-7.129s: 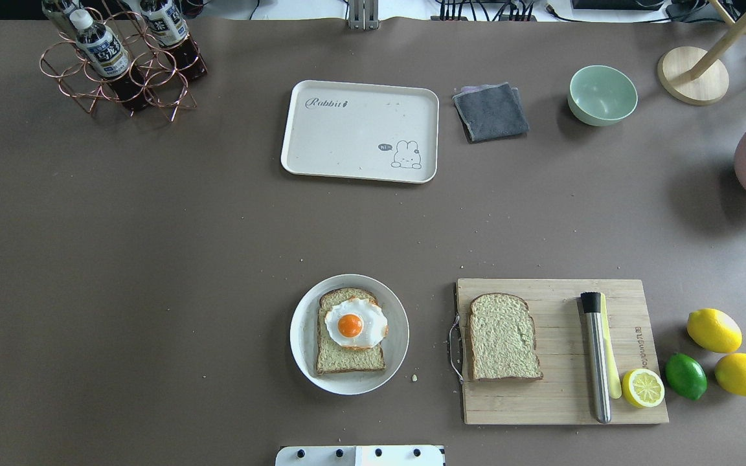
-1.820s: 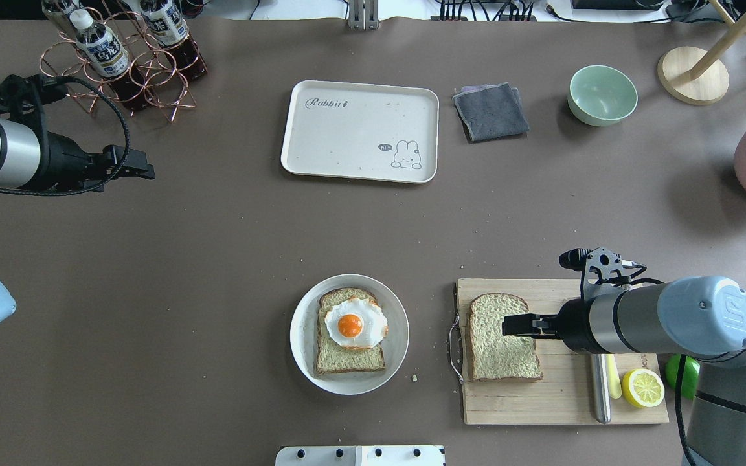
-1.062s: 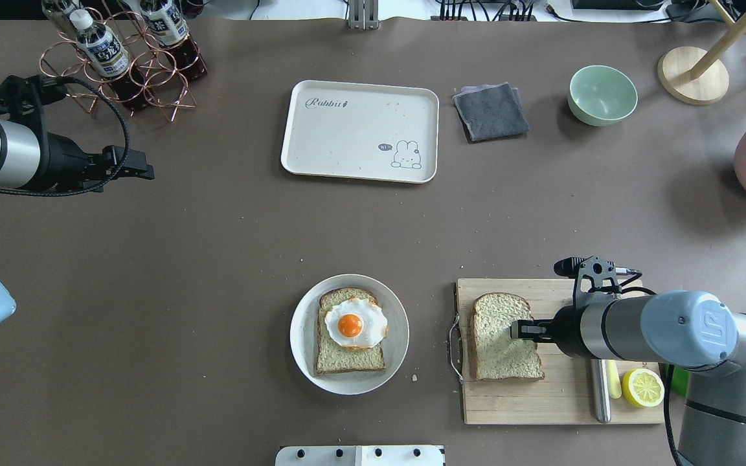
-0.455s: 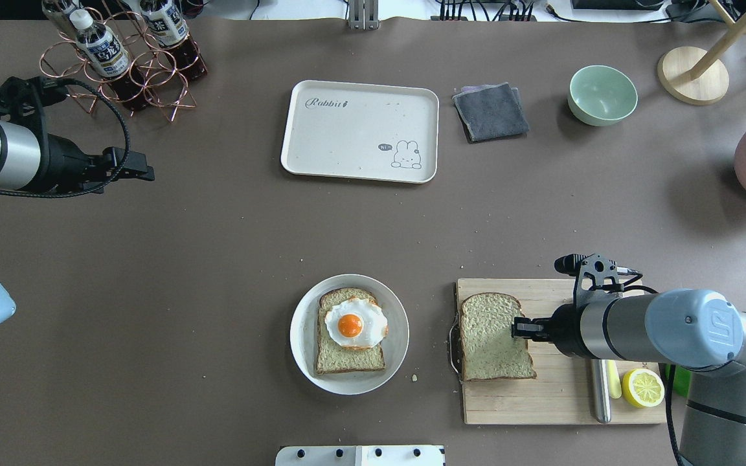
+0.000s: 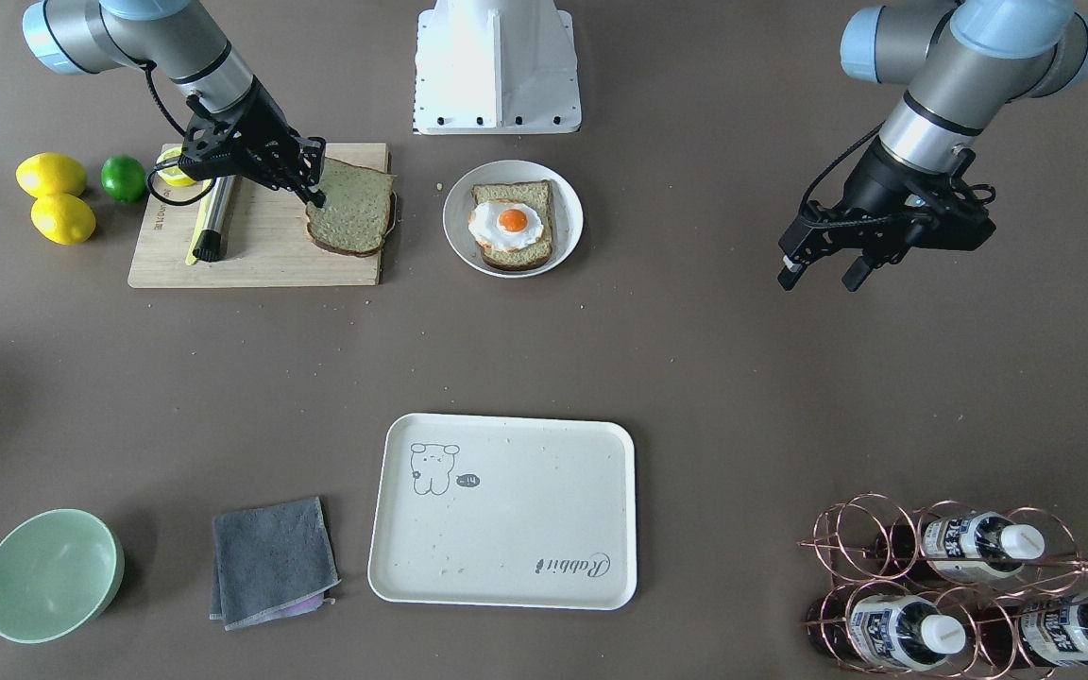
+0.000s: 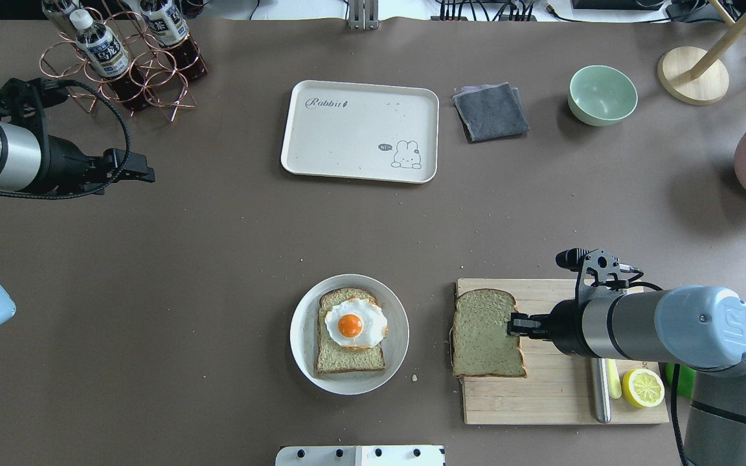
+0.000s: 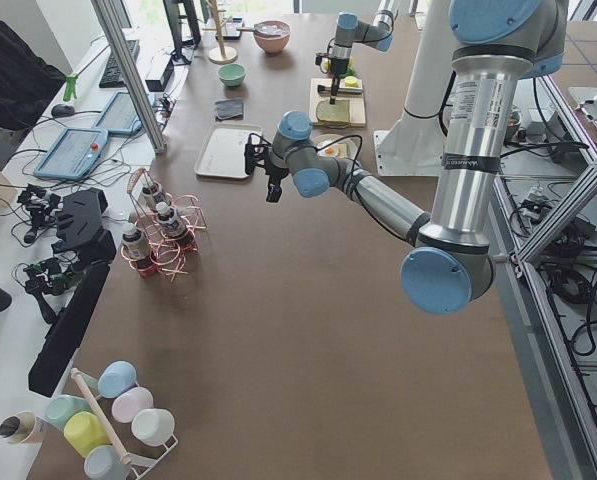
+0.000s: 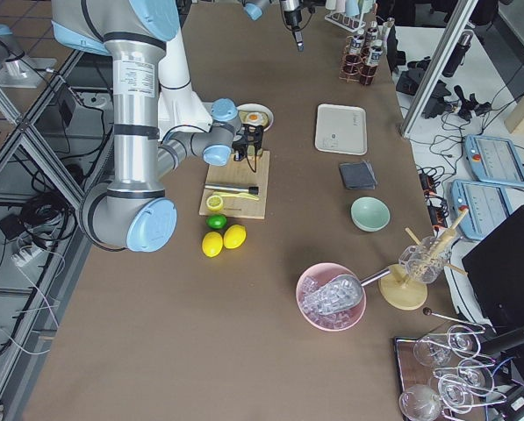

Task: Make sandwich and place on tray
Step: 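Carry the bread slice with the right gripper onto the egg toast, then release the bread on top of the egg and open the right gripper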

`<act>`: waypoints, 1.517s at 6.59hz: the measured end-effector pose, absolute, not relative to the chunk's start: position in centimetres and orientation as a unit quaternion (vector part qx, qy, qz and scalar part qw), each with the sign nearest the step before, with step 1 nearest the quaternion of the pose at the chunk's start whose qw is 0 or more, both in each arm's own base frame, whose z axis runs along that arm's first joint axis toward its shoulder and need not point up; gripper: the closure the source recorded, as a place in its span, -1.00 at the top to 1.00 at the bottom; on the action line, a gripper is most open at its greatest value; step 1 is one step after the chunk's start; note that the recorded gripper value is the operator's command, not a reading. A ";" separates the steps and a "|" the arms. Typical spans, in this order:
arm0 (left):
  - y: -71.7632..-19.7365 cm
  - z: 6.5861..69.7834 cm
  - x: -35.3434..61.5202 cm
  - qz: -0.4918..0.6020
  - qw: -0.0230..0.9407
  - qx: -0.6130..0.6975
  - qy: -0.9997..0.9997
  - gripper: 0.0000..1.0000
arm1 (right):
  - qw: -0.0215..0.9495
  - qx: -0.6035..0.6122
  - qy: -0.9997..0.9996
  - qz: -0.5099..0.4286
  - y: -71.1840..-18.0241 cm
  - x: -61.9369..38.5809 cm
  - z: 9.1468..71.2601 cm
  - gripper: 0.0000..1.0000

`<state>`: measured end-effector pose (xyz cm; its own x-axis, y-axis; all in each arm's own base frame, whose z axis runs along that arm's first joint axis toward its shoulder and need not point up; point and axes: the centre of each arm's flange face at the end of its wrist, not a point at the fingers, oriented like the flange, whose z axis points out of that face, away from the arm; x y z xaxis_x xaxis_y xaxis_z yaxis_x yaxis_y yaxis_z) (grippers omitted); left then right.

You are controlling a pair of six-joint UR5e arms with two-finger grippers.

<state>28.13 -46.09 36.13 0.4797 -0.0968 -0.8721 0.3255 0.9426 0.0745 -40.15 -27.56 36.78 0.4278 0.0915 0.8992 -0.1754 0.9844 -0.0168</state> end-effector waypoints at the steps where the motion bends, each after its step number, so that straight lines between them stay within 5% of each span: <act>1: -46.0 36.2 28.2 -0.124 0.853 0.115 0.495 0.94 | 0.833 0.042 -0.546 0.077 -27.5 -39.7 35.2 -1.00; 5: -45.9 36.5 28.6 -0.123 0.855 0.113 0.491 0.94 | 0.777 0.020 -0.622 0.099 -28.2 -45.2 26.8 -1.00; 10: -45.4 37.1 29.5 -0.133 0.857 0.112 0.485 0.94 | 0.779 0.043 -0.616 0.109 -27.2 -54.2 25.2 -1.00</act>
<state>29.50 -45.44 37.07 0.4939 -0.1199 -0.8612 0.3370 0.9394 0.0625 -54.19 -27.23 25.24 0.2183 0.1174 0.9688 -0.2230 0.9725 -0.0676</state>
